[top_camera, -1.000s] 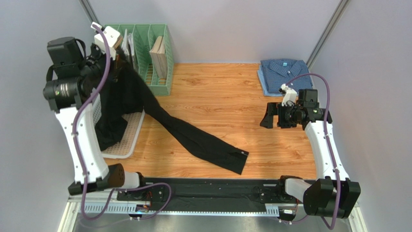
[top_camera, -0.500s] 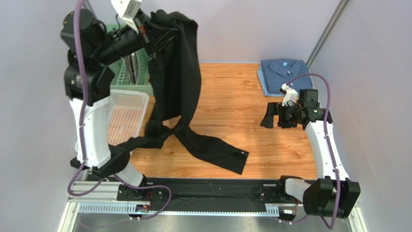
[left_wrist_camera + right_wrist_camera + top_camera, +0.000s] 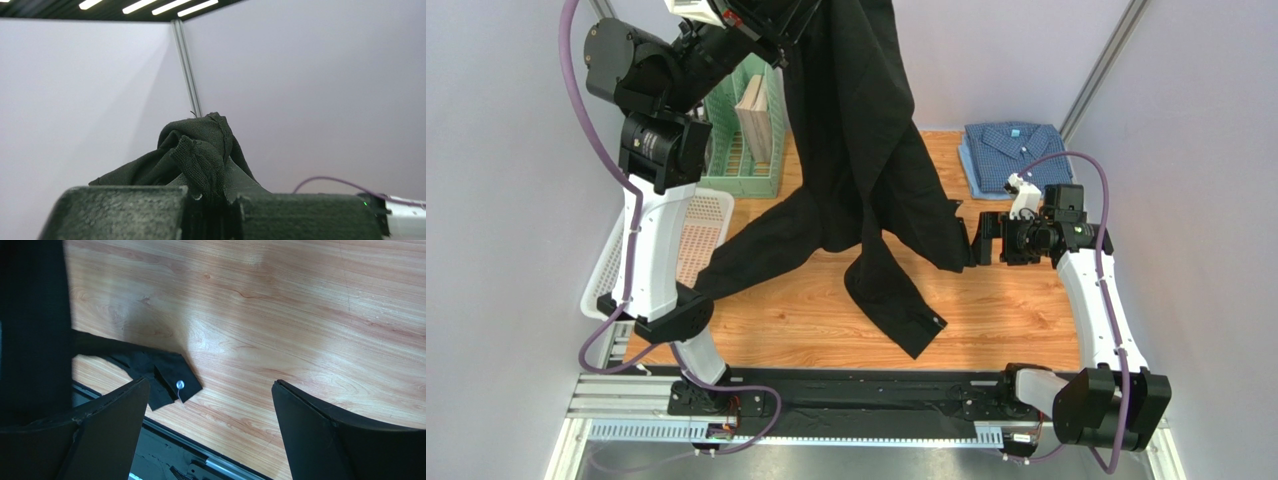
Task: Fold and stack the long sleeve shirts
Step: Move the shirt to the center of the board
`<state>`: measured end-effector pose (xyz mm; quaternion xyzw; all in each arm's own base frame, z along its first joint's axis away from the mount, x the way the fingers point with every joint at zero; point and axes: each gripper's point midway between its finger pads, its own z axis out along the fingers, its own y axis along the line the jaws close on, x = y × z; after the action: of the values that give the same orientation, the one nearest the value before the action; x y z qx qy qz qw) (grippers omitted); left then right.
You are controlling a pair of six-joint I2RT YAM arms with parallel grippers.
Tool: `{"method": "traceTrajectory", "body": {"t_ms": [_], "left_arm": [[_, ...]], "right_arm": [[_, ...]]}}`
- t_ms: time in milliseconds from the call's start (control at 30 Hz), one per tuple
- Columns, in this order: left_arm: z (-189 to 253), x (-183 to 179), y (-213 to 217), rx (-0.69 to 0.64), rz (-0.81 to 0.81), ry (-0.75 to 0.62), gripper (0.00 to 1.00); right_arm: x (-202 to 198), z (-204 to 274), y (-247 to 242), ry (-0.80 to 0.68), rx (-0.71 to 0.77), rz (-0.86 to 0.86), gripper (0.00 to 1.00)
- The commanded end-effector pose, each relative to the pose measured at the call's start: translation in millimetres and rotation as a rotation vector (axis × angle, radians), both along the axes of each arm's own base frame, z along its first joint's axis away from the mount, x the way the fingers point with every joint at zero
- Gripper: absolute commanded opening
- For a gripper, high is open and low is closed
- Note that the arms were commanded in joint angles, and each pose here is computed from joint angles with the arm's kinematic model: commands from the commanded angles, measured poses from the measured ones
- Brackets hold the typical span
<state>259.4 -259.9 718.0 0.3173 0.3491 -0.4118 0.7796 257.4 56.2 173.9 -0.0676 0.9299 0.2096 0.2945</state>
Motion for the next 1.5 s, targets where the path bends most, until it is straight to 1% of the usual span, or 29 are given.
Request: {"method": "traceTrajectory", "body": {"t_ms": [0,167,300,333,367,400,433,467,500,533,567,600,633,667,700,733,767,800,833,867,900,967,1000,1100,1233,1333,1367,1433,1467], "left_arm": [[52,-20,17,-0.192,0.036,-0.191,0.0],[54,-16,3,-0.228,0.027,-0.211,0.0],[10,2,-35,-0.094,-0.057,-0.068,0.0],[-17,13,-53,-0.026,-0.101,-0.006,0.0],[-29,8,-53,0.02,-0.119,0.031,0.0],[-79,29,-71,0.127,-0.121,0.134,0.0],[-103,26,-76,0.198,-0.146,0.151,0.0],[-110,10,-66,0.235,-0.144,0.137,0.0],[-173,25,-73,0.371,-0.121,0.21,0.0],[-200,26,-69,0.435,-0.099,0.228,0.0],[-215,17,-56,0.483,-0.061,0.225,0.0],[-281,26,-49,0.645,-0.02,0.282,0.0],[-302,20,-37,0.719,0.005,0.282,0.0],[-344,15,-23,0.839,0.023,0.368,0.07],[-377,23,-2,0.949,0.088,0.392,0.17],[-393,21,15,1.009,0.103,0.428,0.35],[-408,20,32,1.05,0.116,0.477,0.65],[-435,21,66,1.123,0.143,0.558,0.79],[-447,20,85,1.176,0.167,0.576,0.85],[-464,10,106,1.255,0.167,0.625,0.87],[-483,14,135,1.37,0.197,0.589,0.88],[-506,13,165,1.55,0.224,0.547,0.94],[-522,13,183,1.649,0.249,0.558,0.94],[-540,32,201,1.78,0.297,0.53,0.96],[-575,44,220,1.985,0.212,0.588,0.99],[-598,45,229,2.075,0.177,0.577,0.99],[-603,53,231,2.089,0.205,0.559,0.99],[-618,53,243,2.172,0.211,0.572,0.95],[-622,53,246,2.189,0.211,0.577,0.85]], "right_arm": [[12,12,-6,-0.059,-0.021,-0.007,1.0],[12,10,-5,-0.055,-0.014,-0.009,1.0],[15,13,-5,-0.063,-0.011,-0.006,1.0],[15,14,-5,-0.065,-0.01,-0.007,1.0],[15,15,-5,-0.066,-0.012,-0.006,1.0],[14,15,-5,-0.069,-0.016,-0.004,1.0],[14,17,-5,-0.074,-0.017,-0.003,1.0],[13,16,-5,-0.073,-0.016,-0.001,1.0],[12,16,-5,-0.075,-0.017,0.002,1.0],[12,16,-5,-0.073,-0.016,0.001,1.0],[11,17,-4,-0.076,-0.014,0.006,1.0],[11,17,-3,-0.075,-0.01,0.009,1.0],[11,17,-2,-0.075,-0.005,0.01,1.0],[11,17,-2,-0.073,-0.004,0.011,1.0],[11,17,-1,-0.073,-0.001,0.015,1.0],[11,18,-1,-0.071,0.001,0.016,1.0],[10,18,-1,-0.071,0.0,0.019,1.0],[9,18,0,-0.074,0.006,0.023,1.0],[8,17,1,-0.071,0.009,0.025,1.0],[9,17,1,-0.073,0.012,0.026,1.0],[8,17,2,-0.072,0.018,0.031,1.0],[8,15,3,-0.065,0.023,0.033,1.0],[8,14,4,-0.062,0.026,0.035,1.0],[9,14,5,-0.061,0.034,0.037,1.0],[8,17,4,-0.062,0.027,0.036,1.0],[6,15,4,-0.062,0.022,0.037,1.0],[6,15,3,-0.065,0.021,0.036,1.0],[7,16,3,-0.063,0.02,0.036,1.0],[7,15,3,-0.06,0.021,0.034,1.0]]}}
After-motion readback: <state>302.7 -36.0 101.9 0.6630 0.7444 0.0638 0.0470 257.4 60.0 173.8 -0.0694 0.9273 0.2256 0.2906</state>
